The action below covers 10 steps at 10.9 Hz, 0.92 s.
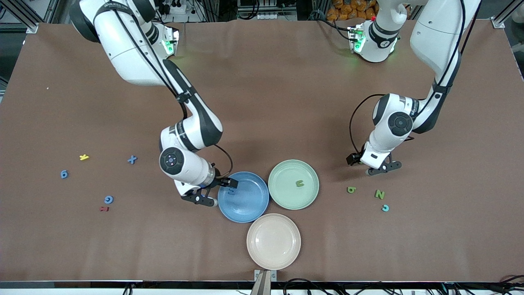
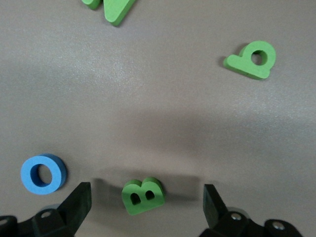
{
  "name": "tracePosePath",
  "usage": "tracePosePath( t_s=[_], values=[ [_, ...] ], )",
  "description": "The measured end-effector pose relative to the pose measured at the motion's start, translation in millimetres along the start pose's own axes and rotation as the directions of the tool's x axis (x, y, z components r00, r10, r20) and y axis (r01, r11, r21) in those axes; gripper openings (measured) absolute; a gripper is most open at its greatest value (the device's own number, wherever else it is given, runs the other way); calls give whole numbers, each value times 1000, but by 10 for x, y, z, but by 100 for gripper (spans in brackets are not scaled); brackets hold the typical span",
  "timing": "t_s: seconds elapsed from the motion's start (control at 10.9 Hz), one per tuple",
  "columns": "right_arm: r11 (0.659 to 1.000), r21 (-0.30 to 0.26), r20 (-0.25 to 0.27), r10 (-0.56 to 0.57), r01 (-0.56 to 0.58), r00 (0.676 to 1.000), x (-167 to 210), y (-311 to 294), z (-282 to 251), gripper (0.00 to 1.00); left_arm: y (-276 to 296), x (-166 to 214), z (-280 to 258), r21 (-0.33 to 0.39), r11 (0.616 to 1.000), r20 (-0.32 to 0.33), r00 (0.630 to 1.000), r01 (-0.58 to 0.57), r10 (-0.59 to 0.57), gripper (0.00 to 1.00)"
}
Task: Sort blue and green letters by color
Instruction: 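Release the blue E onto the blue plate with the right gripper, then grasp the green B with the left gripper while the right gripper reaches x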
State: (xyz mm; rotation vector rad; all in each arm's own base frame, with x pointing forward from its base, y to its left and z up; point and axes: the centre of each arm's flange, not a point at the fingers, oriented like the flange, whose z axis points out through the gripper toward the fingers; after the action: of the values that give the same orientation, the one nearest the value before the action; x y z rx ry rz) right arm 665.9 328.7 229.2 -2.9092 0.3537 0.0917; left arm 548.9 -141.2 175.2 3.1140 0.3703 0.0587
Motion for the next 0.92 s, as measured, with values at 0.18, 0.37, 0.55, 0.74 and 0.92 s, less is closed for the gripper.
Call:
tracePosePath(
  t_s=[0.18, 0.37, 0.55, 0.74, 0.92],
  values=[
    [993, -95, -21, -78, 76, 997, 85, 269, -58, 100, -10, -25, 21, -7, 1000, -9, 1000, 0, 0, 98],
    [981, -144, -15, -136, 132, 991, 60, 482, -92, 100, -28, -29, 30, -7, 1000, -9, 1000, 3, -3, 92],
    [976, -156, -6, -157, 155, 988, 108, 785, -190, 100, -42, -22, 21, -8, 1000, -11, 1000, 6, -6, 65],
    [975, -156, -13, -162, 158, 987, 112, 1035, -190, 100, -59, -7, -17, -8, 1000, -16, 1000, 9, -9, 38],
    [964, -164, 7, -211, 209, 977, 66, 1213, -159, 100, -61, -9, -17, -8, 1000, -17, 1000, 9, -9, 37]
  ],
)
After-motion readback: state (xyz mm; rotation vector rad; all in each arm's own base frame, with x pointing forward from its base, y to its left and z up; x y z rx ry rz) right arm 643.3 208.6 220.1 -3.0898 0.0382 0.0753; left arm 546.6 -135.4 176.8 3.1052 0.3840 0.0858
